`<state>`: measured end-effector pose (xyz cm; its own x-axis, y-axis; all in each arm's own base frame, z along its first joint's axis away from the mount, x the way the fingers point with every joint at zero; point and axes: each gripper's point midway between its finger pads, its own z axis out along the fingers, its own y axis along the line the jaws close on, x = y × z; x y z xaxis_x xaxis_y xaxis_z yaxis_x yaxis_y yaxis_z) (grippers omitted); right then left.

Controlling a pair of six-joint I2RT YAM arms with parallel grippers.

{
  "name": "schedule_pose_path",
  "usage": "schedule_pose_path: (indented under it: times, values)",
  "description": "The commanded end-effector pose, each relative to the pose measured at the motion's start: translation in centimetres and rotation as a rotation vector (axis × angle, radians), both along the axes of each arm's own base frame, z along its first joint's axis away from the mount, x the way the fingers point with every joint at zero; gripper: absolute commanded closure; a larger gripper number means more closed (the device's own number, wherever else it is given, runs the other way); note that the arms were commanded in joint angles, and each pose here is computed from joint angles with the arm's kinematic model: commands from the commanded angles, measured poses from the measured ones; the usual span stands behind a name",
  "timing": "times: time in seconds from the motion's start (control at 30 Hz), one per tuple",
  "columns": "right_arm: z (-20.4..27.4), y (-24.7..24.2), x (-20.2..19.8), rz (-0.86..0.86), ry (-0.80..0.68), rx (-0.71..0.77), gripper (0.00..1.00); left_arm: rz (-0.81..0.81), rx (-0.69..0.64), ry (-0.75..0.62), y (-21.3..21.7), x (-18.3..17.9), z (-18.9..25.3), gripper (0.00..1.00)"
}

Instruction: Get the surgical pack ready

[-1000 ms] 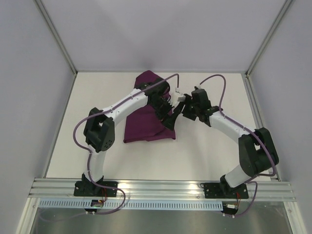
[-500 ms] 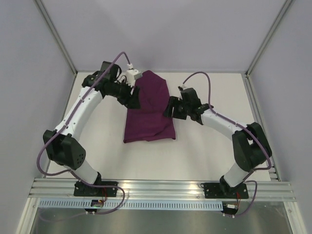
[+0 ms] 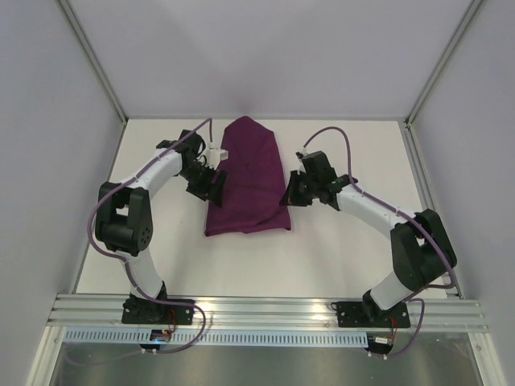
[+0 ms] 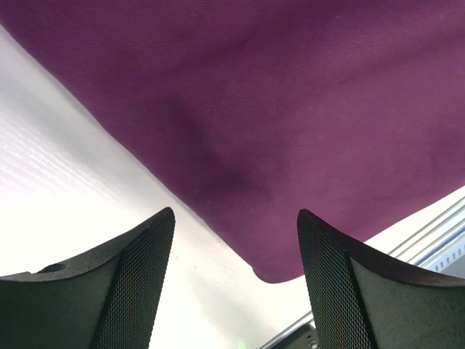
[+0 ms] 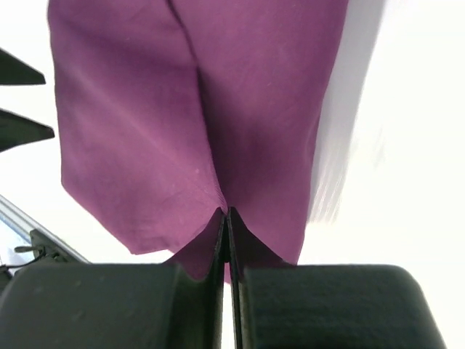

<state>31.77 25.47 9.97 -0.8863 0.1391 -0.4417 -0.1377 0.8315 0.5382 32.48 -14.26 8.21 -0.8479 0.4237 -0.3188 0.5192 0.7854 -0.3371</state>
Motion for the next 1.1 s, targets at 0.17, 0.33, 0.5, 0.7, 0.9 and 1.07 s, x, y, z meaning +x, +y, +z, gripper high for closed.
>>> schedule_pose_path:
  times: [0.17, 0.33, 0.5, 0.7, 0.9, 1.07]
  values:
    - [-2.1, -2.7, -1.6, -0.008, 0.125, -0.051, 0.99, -0.002, -0.005, -0.049, 0.0, 0.9, 0.8, 0.22]
    - [-0.5, -2.6, 0.1, 0.03, 0.086, -0.07, 0.5, 0.016, -0.053, -0.065, 0.4, 1.4, 2.1, 0.22]
    - [3.4, -4.3, 2.9, -0.009, -0.04, -0.112, 0.36, 0.054, -0.091, -0.108, 1.3, 3.0, 4.2, 0.21]
    - [2.9, -2.3, 6.6, 0.027, -0.07, -0.039, 0.35, 0.103, -0.136, -0.065, 0.5, 4.8, 3.1, 0.22]
    - [-0.9, 0.4, 6.6, 0.107, 0.026, 0.064, 0.4, 0.105, -0.172, 0.044, -0.6, 4.4, 0.0, 0.27]
    - [-2.7, 0.7, 4.3, 0.121, 0.079, 0.099, 0.72, 0.079, -0.11, 0.089, -0.4, 2.5, -2.3, 0.36]
